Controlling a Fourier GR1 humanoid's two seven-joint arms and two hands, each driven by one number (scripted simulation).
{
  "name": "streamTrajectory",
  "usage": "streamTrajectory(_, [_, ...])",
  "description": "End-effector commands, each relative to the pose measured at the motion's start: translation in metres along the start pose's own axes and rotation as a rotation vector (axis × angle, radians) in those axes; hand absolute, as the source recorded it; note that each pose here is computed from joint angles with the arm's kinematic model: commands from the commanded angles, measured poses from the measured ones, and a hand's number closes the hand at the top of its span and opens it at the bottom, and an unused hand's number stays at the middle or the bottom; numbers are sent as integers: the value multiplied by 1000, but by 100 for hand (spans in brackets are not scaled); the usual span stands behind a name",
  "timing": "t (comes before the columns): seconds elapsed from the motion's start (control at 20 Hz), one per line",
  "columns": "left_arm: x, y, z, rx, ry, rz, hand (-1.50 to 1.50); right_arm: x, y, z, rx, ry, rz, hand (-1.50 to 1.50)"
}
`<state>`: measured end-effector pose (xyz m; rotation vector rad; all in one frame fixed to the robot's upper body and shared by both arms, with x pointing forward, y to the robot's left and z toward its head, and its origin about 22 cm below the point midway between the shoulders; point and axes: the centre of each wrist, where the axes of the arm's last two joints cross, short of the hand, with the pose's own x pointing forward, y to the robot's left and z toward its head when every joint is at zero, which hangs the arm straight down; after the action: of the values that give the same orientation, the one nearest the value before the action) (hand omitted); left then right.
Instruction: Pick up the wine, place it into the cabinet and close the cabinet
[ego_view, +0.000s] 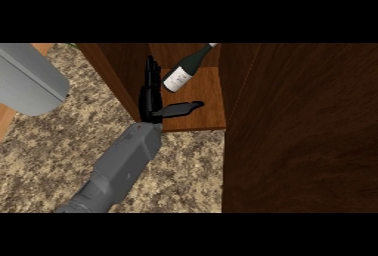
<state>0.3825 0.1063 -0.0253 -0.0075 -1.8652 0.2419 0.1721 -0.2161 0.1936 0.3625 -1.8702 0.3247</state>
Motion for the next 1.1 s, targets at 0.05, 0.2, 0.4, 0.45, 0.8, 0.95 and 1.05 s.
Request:
streamTrajectory(0.05, [-7,-12,51,-29,31,11,-150,23,-1,23,-18,-37,34,-150])
streamTrajectory(0.2, [3,-30,75,-23,28,-7,-150,16,-2,20,-41,-27,30,-150])
streamTrajectory(0.4, [12,-41,104,-44,-18,-4,-150,14,5,18,-68,-35,32,-150])
streamTrajectory(0.45, [22,-45,108,-33,-8,-4,-150,22,-7,19,-76,-16,45,-150])
streamTrajectory(0.8, [39,-36,143,-55,-35,50,-150,26,5,32,-67,-40,48,-150])
streamTrajectory(0.95, [71,-33,147,-44,-28,76,-150,22,-3,18,-77,-35,39,-150])
streamTrajectory(1.05, [80,-37,162,-18,-42,64,-150,12,0,23,-60,-33,46,-150])
